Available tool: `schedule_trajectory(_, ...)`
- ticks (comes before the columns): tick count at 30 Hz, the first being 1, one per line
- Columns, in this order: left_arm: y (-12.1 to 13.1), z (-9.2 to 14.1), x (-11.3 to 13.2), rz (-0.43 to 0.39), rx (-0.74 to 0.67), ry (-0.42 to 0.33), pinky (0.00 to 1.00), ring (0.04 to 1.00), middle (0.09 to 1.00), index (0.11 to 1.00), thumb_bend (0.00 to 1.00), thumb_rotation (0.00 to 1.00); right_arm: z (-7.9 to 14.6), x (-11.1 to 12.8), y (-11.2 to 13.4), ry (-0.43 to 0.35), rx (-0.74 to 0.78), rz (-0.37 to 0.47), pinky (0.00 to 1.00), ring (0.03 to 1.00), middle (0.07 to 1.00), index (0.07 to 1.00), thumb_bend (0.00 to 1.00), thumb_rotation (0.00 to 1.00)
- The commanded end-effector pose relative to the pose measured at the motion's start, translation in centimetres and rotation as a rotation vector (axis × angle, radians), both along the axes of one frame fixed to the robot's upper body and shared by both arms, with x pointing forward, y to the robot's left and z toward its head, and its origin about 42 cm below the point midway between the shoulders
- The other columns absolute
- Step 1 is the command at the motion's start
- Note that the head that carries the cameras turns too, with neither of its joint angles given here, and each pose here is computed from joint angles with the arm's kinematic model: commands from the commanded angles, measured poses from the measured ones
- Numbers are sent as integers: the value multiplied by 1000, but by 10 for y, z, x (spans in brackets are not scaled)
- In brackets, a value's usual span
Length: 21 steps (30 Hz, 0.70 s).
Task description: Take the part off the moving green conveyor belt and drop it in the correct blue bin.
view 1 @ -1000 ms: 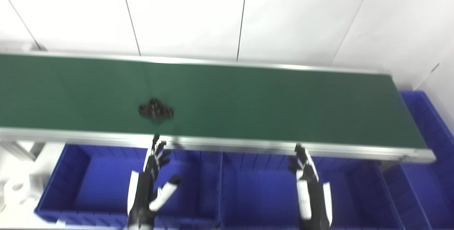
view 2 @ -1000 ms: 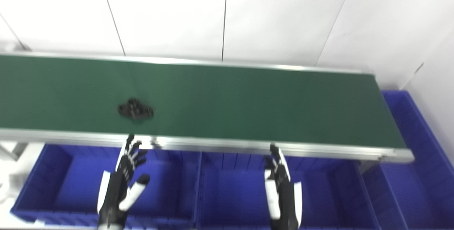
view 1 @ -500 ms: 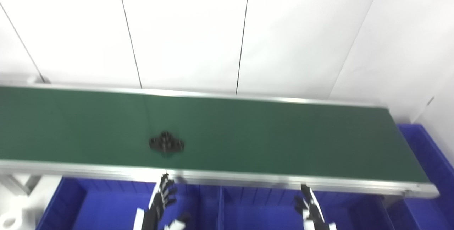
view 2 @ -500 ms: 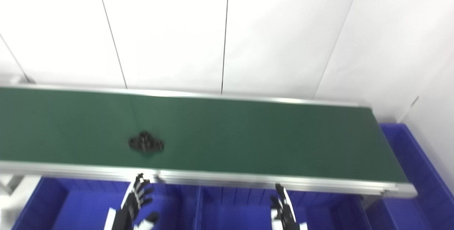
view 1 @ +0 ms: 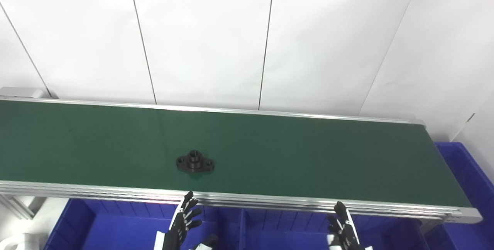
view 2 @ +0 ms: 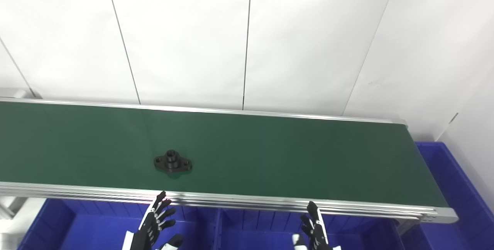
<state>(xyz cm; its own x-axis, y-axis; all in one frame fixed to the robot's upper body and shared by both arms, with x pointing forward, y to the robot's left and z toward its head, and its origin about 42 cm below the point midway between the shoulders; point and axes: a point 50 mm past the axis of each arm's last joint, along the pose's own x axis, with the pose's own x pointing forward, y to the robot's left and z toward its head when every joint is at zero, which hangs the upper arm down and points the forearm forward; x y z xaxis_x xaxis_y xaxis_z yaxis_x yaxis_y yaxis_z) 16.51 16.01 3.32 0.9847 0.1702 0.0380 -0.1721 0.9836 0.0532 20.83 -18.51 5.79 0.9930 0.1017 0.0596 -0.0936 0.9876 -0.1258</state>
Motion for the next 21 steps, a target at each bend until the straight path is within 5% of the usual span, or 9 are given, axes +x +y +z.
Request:
schedule_trajectory(1,-3,12,3,-3,-3,-64,759,840,901,922,901,689,15,5,5,-81,-48,26,886,910,963,996,747,661)
schedule_trajectory(6,-3,16,3,-8,-9,-63,772,832,897,920,886,675,32,15,10,-235,-234,59,807,851,897,951,793,462)
schedule_trajectory(11,-2,16,4,-20,3,-62,773,827,895,922,873,676,44,25,15,-298,-325,69,747,817,872,896,874,346)
schedule_trajectory(21,-4,16,5,-35,-14,-66,805,847,917,946,844,675,68,74,47,-312,-509,65,599,733,826,862,976,450)
